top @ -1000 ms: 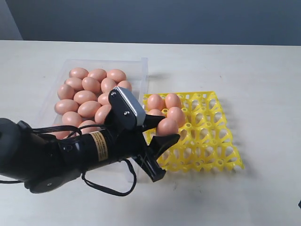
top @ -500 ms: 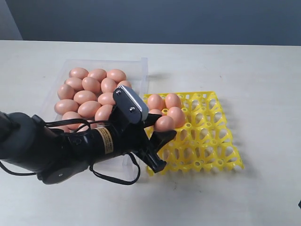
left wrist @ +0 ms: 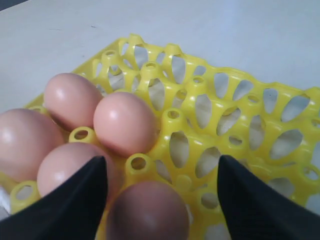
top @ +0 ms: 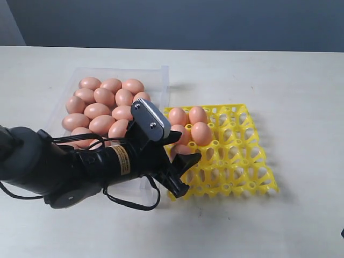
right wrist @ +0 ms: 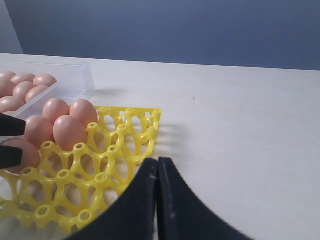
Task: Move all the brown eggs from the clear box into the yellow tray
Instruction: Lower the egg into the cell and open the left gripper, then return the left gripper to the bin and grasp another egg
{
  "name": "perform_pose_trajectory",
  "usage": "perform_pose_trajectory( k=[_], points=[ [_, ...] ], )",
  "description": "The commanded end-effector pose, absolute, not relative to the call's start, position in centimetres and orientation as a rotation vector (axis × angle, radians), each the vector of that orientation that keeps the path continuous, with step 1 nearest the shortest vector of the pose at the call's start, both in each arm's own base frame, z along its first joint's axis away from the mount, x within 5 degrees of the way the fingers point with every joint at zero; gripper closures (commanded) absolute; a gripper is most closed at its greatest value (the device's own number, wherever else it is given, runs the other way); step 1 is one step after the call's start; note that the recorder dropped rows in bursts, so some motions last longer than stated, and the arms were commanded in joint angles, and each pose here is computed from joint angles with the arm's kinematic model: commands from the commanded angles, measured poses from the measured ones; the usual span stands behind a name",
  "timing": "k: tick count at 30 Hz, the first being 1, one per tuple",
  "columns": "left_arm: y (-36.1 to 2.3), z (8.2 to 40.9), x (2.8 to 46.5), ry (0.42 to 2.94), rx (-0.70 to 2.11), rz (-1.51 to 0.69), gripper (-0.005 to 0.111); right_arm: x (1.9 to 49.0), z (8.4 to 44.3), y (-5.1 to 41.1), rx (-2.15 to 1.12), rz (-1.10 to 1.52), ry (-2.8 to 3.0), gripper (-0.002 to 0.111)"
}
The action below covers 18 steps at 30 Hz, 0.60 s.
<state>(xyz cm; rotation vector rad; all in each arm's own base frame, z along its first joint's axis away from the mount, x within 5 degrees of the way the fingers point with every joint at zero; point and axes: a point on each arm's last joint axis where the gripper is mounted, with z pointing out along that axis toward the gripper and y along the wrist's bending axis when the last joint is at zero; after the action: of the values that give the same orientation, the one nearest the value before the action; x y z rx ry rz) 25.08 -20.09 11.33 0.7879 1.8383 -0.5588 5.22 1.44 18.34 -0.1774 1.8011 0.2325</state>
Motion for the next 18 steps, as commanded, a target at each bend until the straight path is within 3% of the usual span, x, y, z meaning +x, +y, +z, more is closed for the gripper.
perform_pose_trajectory(
  k=[1, 5, 8, 12, 13, 15, 18],
  points=[
    [-20.1, 11.6, 25.1, 1.834, 0.765, -0.575, 0.045, 5.2, 18.6, 1.4, -0.178, 0.233, 1.785, 0.107],
    [-20.3, 13.6, 25.0, 1.778, 0.721, -0.639, 0.046, 5.2, 18.6, 1.4, -0.178, 0.233, 1.785, 0.107],
    [-20.2, 17.1, 24.6, 1.659, 0.707, -0.662, 0.047, 5.2, 18.6, 1.4, -0.178, 0.233, 1.785, 0.107],
    [-17.4, 20.1, 24.9, 1.835, 0.428, -0.543, 0.073, 5.2, 18.6, 1.4, -0.178, 0.233, 1.785, 0.107],
    [-16.6, 20.8, 24.8, 1.859, 0.484, -0.487, 0.079, 5.2, 18.6, 1.4, -0.178, 0.233, 1.785, 0.107],
    [-15.7, 21.8, 25.0, 2.008, 0.541, -0.400, 0.074, 5.2, 18.6, 1.4, -0.178, 0.233, 1.785, 0.107],
    [-13.2, 23.1, 26.5, 2.290, 0.501, -0.208, 0.057, 5.2, 18.6, 1.4, -0.178, 0.233, 1.785, 0.107]
  ],
)
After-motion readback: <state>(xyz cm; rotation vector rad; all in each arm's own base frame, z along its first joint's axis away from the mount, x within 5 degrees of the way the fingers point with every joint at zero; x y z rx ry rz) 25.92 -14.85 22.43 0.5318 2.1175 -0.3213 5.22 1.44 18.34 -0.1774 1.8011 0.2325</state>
